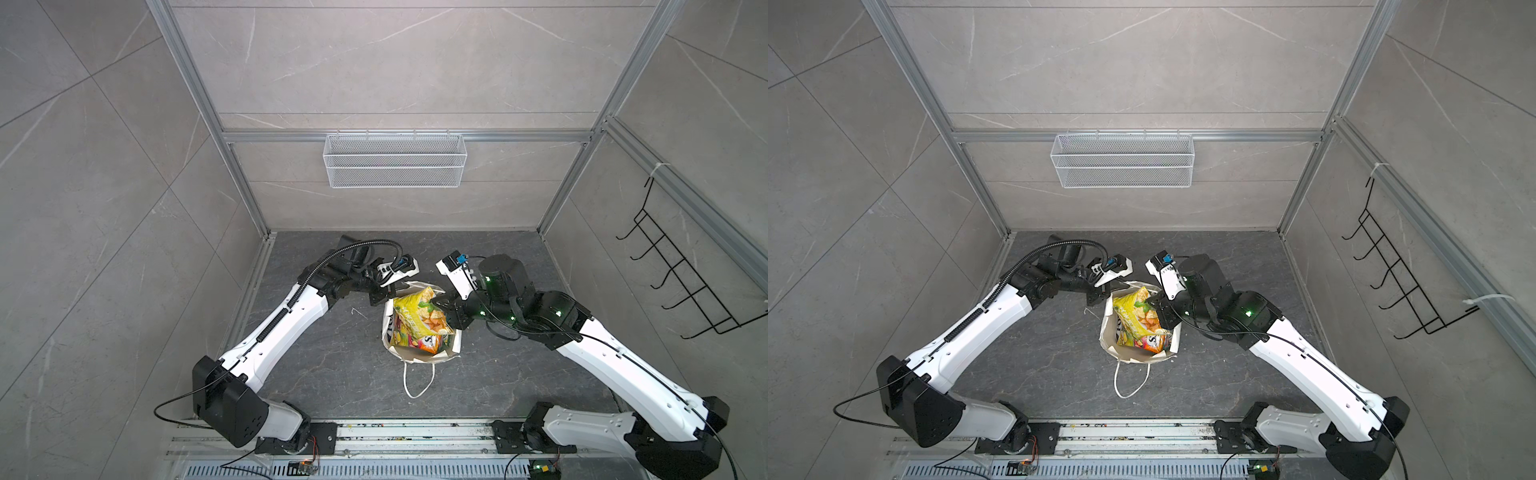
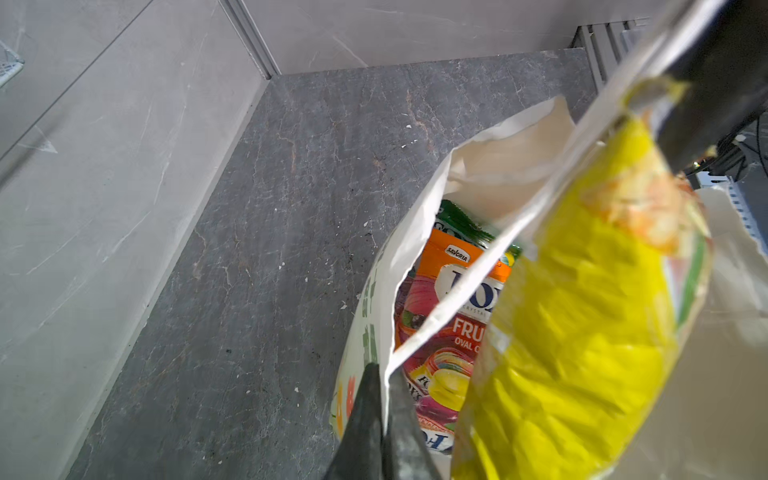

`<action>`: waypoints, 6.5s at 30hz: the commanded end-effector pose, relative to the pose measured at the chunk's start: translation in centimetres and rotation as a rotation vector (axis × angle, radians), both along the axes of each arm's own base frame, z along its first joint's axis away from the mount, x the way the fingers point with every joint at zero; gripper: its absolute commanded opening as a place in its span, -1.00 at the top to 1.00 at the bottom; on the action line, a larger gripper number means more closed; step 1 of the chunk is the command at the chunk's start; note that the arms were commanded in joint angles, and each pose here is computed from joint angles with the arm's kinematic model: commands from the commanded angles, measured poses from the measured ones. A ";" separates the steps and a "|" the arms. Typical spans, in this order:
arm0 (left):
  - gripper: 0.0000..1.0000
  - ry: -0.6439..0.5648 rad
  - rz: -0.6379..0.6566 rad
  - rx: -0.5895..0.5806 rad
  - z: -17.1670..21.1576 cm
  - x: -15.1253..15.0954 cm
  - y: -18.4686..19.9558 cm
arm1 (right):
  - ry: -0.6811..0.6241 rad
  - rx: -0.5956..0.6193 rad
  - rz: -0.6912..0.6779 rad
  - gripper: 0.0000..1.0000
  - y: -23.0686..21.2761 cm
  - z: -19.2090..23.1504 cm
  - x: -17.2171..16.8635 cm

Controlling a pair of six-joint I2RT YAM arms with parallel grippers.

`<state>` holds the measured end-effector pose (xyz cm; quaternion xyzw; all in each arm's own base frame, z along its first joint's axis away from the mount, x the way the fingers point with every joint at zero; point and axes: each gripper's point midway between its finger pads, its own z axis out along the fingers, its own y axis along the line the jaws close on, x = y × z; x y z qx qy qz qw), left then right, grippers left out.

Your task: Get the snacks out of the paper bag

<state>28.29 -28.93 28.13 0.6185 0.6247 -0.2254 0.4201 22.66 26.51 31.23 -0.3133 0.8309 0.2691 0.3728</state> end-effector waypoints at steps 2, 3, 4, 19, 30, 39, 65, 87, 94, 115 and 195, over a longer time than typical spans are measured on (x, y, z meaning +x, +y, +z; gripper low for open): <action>1.00 -0.106 0.066 -0.058 3.2 1.9 0.6 | 0.074 0.002 0.026 1.00 1.2 -2.2 0.0; 1.00 -0.106 0.071 -0.058 3.2 1.9 0.7 | 0.081 0.001 0.022 1.00 1.3 -2.4 0.1; 1.00 -0.110 0.075 -0.060 3.4 1.9 0.7 | 0.083 0.005 0.018 1.00 1.4 -2.5 0.2; 1.00 -0.136 0.073 -0.087 4.1 1.4 0.9 | 0.108 -0.058 -0.063 -0.05 1.3 -3.4 2.0; 1.00 -0.156 0.065 -0.103 4.9 0.7 1.0 | 0.154 -0.161 -0.081 -0.48 2.5 -6.3 2.7; 1.00 -0.154 0.069 -0.101 4.7 0.9 1.0 | 0.274 -0.111 -0.020 -0.08 6.1 -8.8 2.2; 1.00 -0.243 0.340 -0.136 8.4 9.6 0.3 | -0.150 -0.105 0.073 1.00 3.0 4.1 2.7; 1.00 -0.252 0.310 -0.170 5.6 5.1 2.8 | -0.338 0.156 -0.316 1.00 -7.5 13.2 1.3; 1.00 -0.245 0.185 -0.196 4.9 1.7 2.6 | -0.257 0.107 -0.590 1.00 -12.5 9.6 4.6; 1.00 -0.158 0.020 -0.202 0.8 -3.2 1.4 | 0.215 0.556 -0.805 1.00 -19.4 -11.2 16.2; 1.00 -0.151 0.034 -0.230 0.6 -2.2 0.4 | 0.562 0.438 -0.560 0.41 -15.4 -20.6 25.7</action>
